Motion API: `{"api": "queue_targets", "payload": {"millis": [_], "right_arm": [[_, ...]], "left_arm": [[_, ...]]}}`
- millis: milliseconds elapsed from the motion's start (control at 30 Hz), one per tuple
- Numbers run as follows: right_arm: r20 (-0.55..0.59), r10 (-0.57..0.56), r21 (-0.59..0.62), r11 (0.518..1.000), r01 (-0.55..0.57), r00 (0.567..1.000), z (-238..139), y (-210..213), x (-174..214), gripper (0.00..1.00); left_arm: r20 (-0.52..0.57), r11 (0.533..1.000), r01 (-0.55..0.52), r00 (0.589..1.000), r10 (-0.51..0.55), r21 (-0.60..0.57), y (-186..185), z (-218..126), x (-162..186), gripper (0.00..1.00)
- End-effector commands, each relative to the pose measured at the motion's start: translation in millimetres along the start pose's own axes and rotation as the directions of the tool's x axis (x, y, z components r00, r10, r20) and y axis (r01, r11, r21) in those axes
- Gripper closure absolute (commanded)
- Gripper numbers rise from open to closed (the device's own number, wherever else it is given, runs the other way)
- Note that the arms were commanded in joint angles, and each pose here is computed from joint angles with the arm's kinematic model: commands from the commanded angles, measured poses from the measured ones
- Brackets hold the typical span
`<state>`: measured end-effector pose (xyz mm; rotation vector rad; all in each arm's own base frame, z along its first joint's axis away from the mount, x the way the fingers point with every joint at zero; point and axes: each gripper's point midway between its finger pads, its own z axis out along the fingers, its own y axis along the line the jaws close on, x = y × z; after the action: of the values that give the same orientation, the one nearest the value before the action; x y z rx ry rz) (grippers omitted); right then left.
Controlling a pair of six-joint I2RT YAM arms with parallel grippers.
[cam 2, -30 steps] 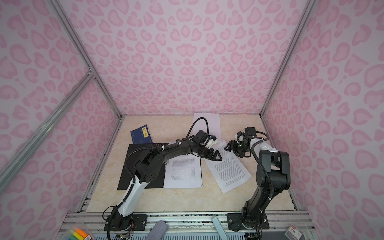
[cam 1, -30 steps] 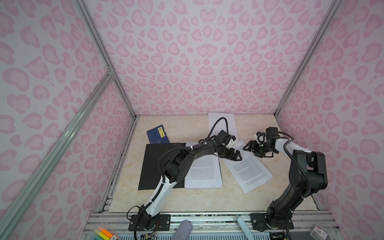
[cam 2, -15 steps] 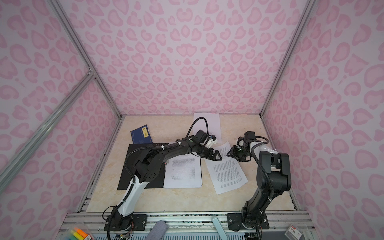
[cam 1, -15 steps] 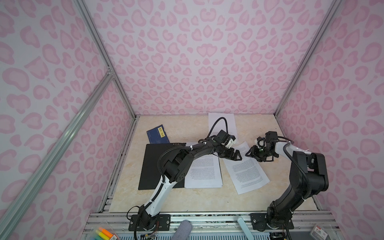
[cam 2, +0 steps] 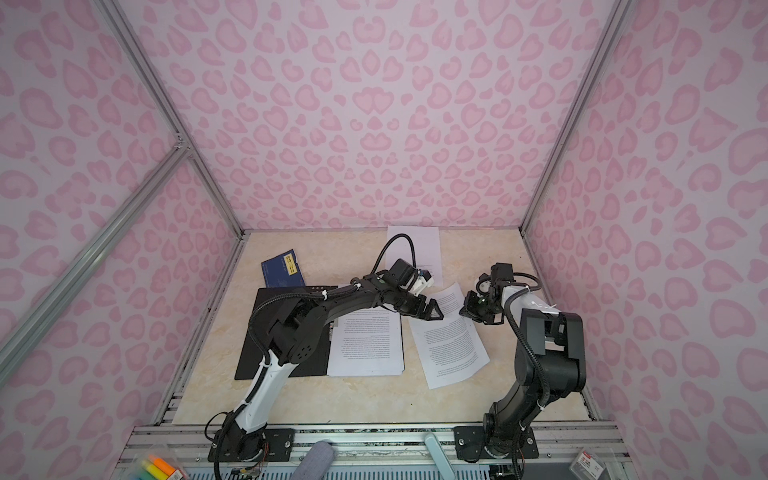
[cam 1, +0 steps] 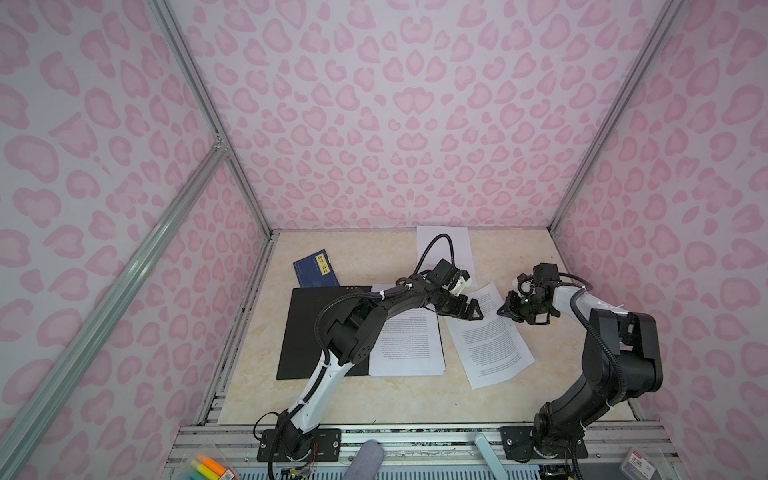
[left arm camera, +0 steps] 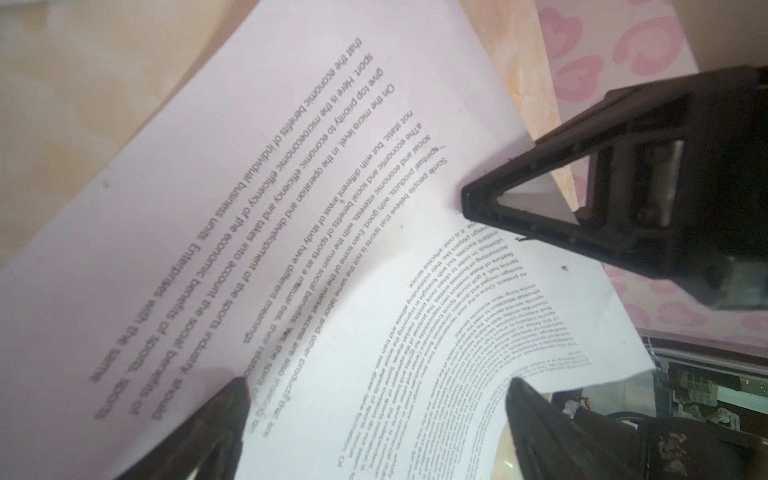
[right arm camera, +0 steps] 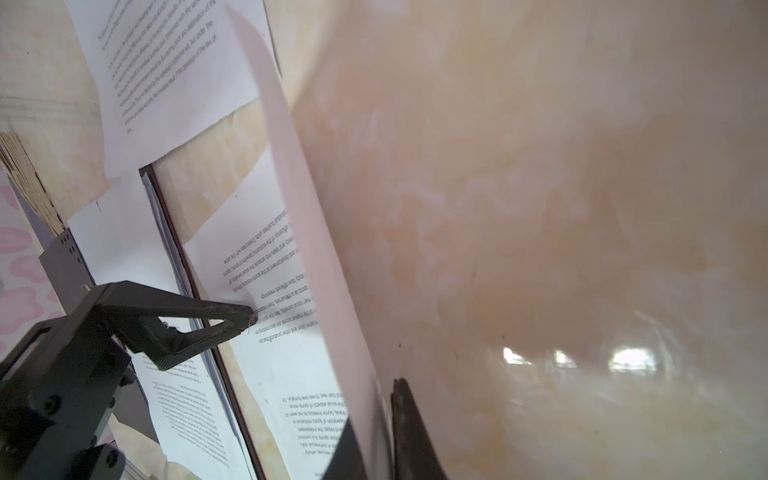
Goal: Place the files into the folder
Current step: 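Grip the raised sheet's edge with the right gripper while left gripper releases, then move the left gripper to the folder clip while right gripper carries sheet over folder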
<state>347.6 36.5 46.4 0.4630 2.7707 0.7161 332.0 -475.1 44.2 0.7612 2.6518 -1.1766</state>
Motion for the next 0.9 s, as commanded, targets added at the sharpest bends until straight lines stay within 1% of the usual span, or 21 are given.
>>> {"api": "queue_targets", "payload": {"millis": [0,33,167,300,467,567,700,767,867], "right_arm": [[-0.009,0.013,-0.008,1.000,-0.013,1.000,0,1,4,0.97],[-0.003,0.016,-0.005,1.000,-0.016,1.000,0,1,4,1.00],[0.018,0.016,0.014,1.000,-0.016,1.000,-4,-1,2,1.00],[0.073,0.007,0.015,1.000,-0.008,0.997,-17,4,-5,1.00],[0.128,0.010,0.025,1.000,-0.014,0.992,-35,7,-13,1.00],[0.160,0.009,0.018,1.000,-0.012,0.987,-45,11,-17,1.00],[0.195,0.000,0.031,0.999,-0.006,0.981,-56,14,-23,1.00],[0.211,0.001,0.027,1.000,-0.007,0.978,-62,18,-25,1.00],[0.239,-0.003,0.022,1.000,-0.003,0.971,-72,25,-28,1.00]], "left_arm": [[-0.106,0.979,0.125,0.984,-0.143,-0.158,33,-4,35,0.02],[-0.101,0.981,0.121,0.985,-0.137,-0.154,29,-6,33,0.02],[-0.063,0.993,0.075,0.995,-0.081,-0.095,-4,-24,16,0.02],[0.002,1.000,-0.015,1.000,0.015,0.002,-65,-54,-6,0.02],[0.106,0.982,-0.158,0.984,0.146,0.107,-145,-99,-26,0.02],[0.183,0.963,-0.238,0.960,0.213,0.128,-180,-131,-32,0.02],[0.301,0.928,-0.344,0.908,0.291,0.141,-219,-183,-34,0.02],[0.354,0.913,-0.388,0.878,0.324,0.127,-231,-207,-31,0.02],[0.413,0.899,-0.431,0.835,0.364,0.079,-237,-236,-23,0.02]]}}
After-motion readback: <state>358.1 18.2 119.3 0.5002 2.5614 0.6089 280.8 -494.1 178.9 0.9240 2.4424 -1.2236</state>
